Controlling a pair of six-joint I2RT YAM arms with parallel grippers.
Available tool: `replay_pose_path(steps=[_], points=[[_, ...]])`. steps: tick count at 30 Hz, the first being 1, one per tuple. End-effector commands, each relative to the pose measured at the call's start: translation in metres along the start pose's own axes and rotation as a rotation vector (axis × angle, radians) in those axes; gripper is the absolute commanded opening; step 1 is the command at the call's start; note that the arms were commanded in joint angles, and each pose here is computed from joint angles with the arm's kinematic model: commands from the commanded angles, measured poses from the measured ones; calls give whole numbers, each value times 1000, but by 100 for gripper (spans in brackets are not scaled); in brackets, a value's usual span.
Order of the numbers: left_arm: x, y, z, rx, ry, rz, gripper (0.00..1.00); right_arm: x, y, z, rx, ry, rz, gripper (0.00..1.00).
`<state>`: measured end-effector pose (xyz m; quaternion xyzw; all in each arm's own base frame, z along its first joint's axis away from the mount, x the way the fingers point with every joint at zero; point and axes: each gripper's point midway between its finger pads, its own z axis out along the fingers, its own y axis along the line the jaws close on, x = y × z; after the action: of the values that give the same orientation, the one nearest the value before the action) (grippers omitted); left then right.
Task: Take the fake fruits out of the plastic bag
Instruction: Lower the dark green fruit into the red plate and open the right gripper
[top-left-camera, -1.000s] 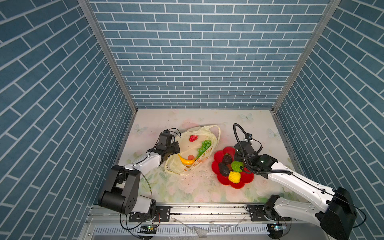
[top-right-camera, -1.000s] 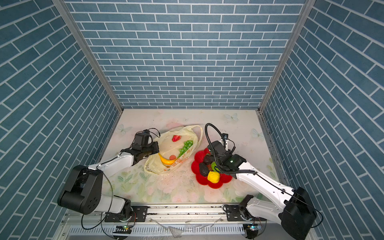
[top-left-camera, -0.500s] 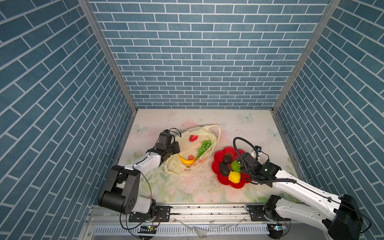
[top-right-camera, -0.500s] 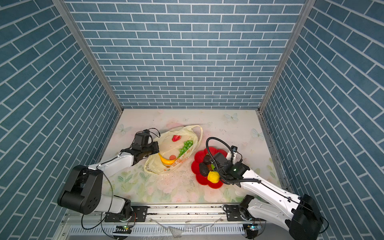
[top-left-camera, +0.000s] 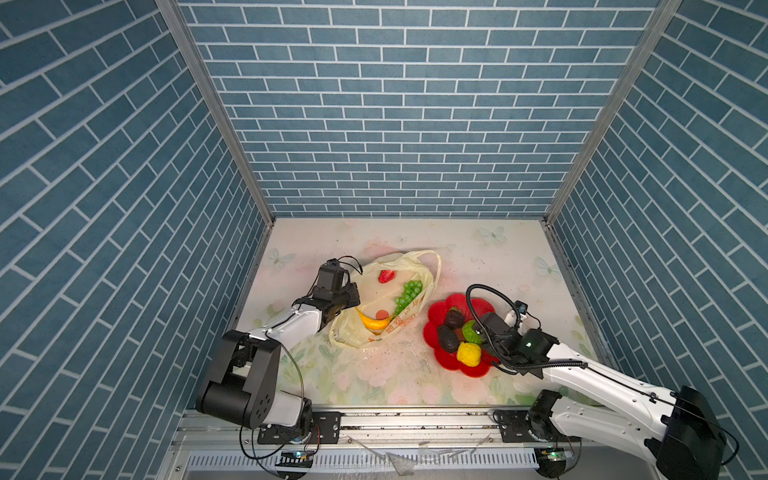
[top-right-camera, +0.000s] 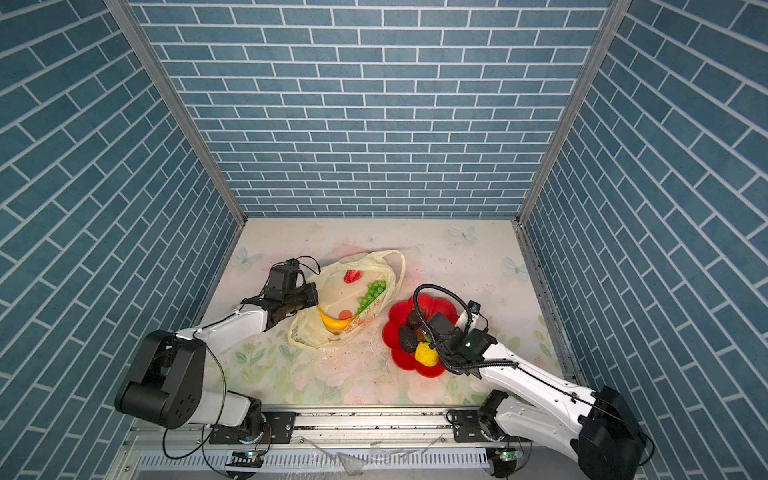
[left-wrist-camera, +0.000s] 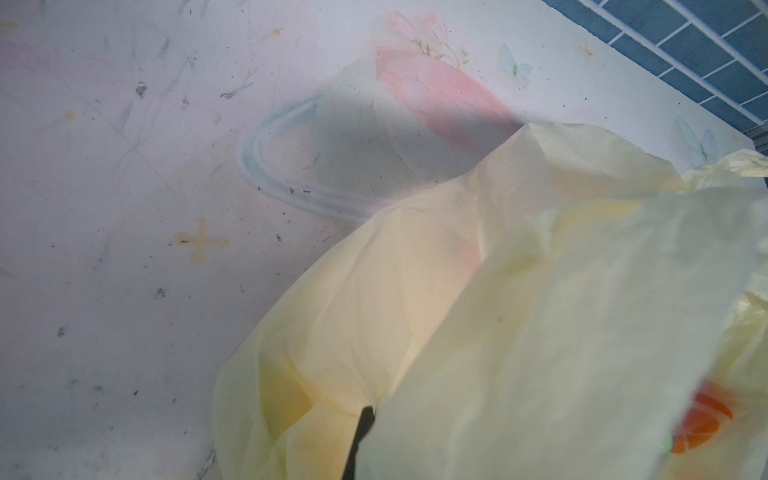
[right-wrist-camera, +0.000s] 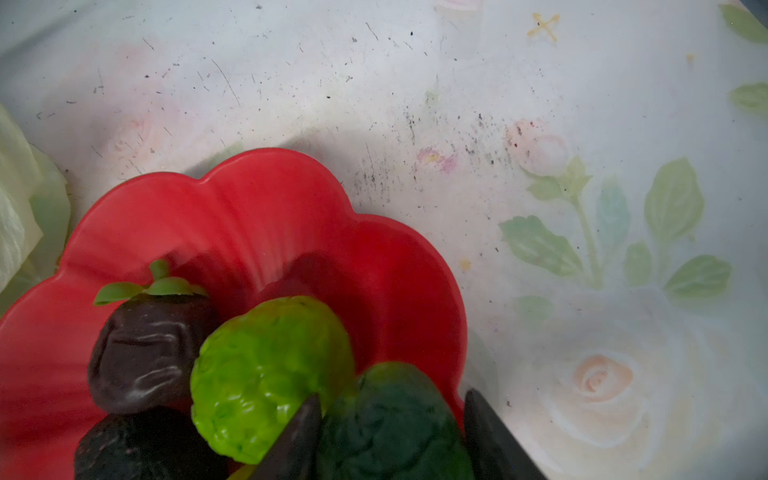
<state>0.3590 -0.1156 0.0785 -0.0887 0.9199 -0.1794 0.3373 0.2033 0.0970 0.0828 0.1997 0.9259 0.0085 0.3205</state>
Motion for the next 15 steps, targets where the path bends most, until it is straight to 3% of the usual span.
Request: replay_pose_path(steps=[1, 15], points=[[4, 5, 1, -8, 8, 4, 0, 5, -3, 6, 16, 3, 43, 55], [4, 5, 1, -8, 5, 8, 0, 7, -1, 8, 18, 13, 43, 65]])
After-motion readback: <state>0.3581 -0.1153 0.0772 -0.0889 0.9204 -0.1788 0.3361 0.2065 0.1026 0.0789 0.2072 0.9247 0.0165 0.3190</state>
